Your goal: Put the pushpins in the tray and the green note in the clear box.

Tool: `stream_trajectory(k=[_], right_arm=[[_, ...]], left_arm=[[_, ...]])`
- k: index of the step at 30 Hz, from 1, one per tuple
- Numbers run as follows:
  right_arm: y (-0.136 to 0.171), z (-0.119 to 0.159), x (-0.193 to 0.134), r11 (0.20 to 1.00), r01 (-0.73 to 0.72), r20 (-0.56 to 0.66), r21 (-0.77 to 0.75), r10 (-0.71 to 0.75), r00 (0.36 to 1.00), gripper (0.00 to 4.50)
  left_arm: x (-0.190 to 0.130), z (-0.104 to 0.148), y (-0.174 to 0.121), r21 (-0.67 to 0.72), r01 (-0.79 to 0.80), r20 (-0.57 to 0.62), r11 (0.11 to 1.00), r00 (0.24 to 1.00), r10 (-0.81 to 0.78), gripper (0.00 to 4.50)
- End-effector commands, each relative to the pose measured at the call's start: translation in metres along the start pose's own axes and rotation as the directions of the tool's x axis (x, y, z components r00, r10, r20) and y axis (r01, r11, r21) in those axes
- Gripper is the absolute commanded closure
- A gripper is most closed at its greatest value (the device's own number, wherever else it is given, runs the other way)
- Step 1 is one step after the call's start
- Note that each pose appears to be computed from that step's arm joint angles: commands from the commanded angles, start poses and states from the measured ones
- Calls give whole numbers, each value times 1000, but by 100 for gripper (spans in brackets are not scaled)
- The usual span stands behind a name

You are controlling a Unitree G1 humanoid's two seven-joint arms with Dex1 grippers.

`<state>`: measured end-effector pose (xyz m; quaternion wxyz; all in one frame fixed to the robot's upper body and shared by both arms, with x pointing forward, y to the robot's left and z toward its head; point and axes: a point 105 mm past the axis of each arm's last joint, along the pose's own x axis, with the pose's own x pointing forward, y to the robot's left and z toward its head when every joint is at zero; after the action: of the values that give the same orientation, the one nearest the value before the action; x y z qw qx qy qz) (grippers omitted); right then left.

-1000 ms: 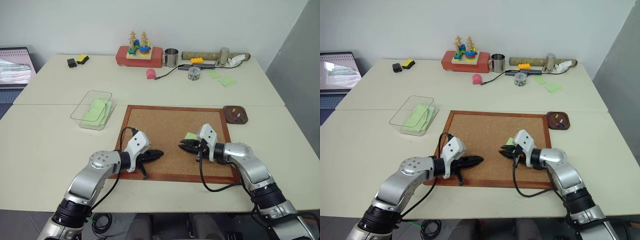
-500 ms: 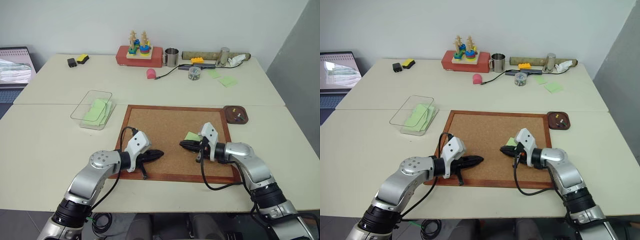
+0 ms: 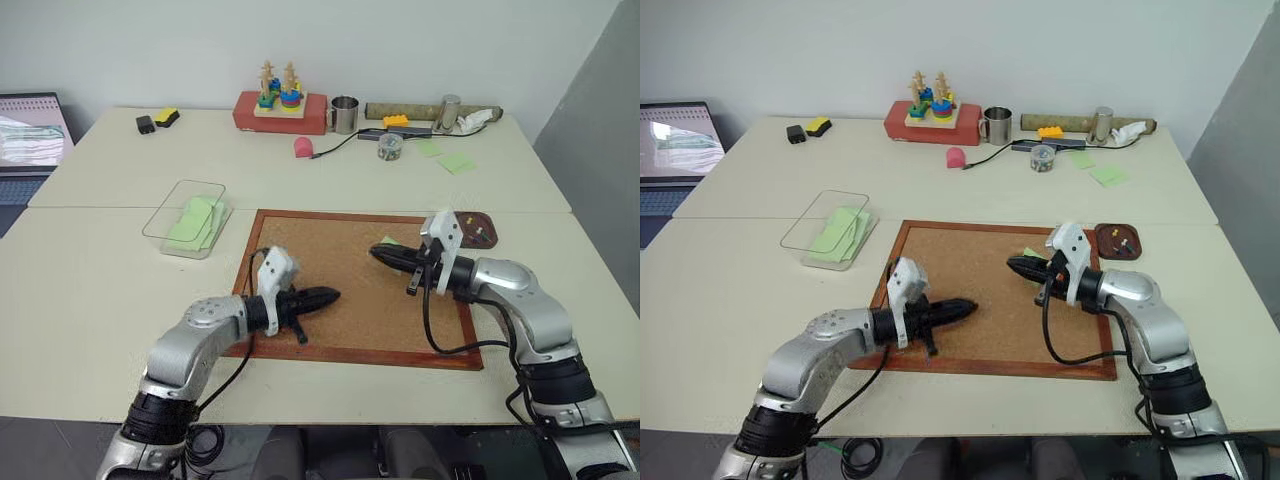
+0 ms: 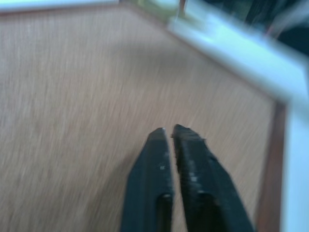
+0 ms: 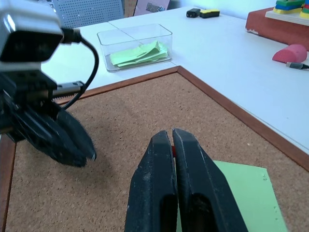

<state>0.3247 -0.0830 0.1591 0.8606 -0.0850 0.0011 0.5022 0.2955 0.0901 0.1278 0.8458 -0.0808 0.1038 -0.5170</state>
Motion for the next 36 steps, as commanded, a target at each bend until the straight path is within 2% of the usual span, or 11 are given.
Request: stream_trajectory(k=[1,9,17,21,27,32,36], right_arm=[[0,22,-4,998,0,56,-58,3,998,450],[0,26,-4,996,-7,51,-88,11,999,450],[16,5,-6,940,-166,-113,-297,138,984,450],[21,-2,-10,841,-266,-202,-471,191,961,450],[32,-2,-15,626,-407,-276,-665,301,913,450],[39,8,-13,488,-438,-281,-755,363,888,450],[41,15,-7,437,-427,-262,-792,388,884,450]], left_arm=[[-4,22,-3,-31,11,81,999,997,-9,306],[-2,23,-6,-49,22,80,999,997,-19,150],[-3,28,-1,-52,12,94,999,996,-8,6],[-2,34,3,-70,-4,123,998,992,13,6],[2,36,5,-149,1,138,989,990,20,6],[6,36,-4,-188,54,149,981,988,-25,6],[10,34,-10,-199,77,142,977,989,-49,6]])
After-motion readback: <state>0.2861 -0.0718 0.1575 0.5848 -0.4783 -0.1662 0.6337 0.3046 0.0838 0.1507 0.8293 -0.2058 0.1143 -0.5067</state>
